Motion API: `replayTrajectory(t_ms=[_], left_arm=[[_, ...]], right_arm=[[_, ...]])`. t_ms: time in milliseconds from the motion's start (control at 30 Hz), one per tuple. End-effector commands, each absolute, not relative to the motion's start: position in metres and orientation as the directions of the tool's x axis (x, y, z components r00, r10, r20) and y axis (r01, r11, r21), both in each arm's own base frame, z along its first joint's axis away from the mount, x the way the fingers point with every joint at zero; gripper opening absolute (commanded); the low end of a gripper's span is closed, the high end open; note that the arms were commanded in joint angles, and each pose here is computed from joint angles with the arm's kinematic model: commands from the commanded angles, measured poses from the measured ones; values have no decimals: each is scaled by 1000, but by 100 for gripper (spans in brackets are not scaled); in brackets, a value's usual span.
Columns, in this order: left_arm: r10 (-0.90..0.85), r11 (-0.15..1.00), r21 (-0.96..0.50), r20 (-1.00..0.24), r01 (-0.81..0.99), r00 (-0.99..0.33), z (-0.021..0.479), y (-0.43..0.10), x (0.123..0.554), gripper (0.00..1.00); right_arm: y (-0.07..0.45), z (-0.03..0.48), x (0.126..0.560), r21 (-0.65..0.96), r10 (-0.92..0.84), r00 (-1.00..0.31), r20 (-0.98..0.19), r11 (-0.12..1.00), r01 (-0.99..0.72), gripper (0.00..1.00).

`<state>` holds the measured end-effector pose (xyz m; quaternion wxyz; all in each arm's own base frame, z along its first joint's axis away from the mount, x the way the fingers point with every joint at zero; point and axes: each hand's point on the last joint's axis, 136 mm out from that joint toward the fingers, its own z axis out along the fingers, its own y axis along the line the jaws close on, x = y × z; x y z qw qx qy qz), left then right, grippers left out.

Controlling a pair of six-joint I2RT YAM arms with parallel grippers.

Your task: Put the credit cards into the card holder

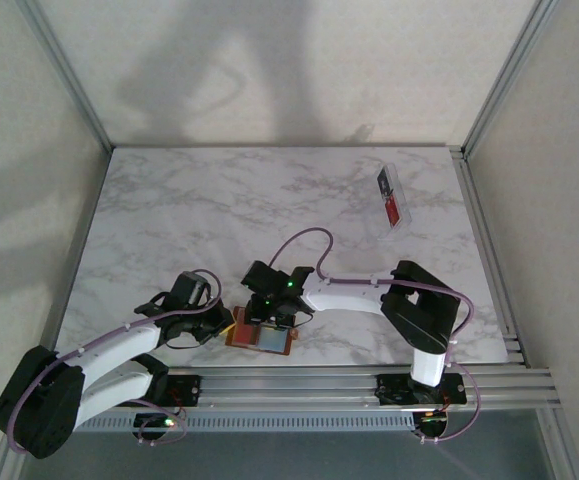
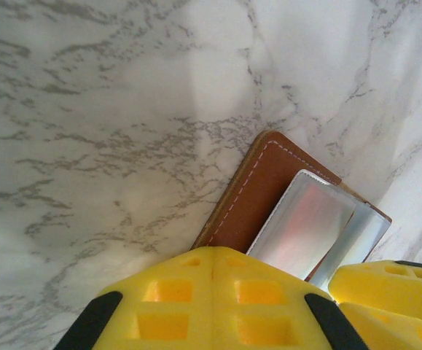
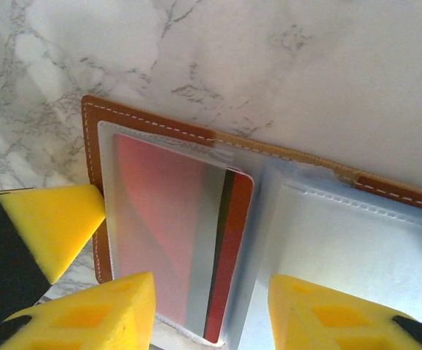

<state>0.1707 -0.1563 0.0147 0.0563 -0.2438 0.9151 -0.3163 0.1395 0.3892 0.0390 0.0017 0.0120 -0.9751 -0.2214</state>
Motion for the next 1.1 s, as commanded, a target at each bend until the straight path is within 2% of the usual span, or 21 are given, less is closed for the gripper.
replayTrajectory(t_ms=[0,133,300,633,1067], left_arm=[[-475,719,-520,118,-462,-872,-5,-146,144,0],[-473,719,-522,116,-458,-874,-3,-146,145,0],[-470,722,-520,116,-457,-875,-4,-146,145,0],[-475,718,-522,115,-460,-872,-4,-145,144,0],[-481,712,-527,113,-463,-869,-5,-144,143,0]], right_arm=[[384,23,138,395,2,-1000,10,919,5,45],[387,30,138,400,-4,-1000,-4,916,-5,42],[391,46,140,352,-47,-994,-98,933,-79,41],[399,27,133,366,-40,-998,-49,929,-55,42],[391,22,133,350,-33,-998,-56,936,-51,41]])
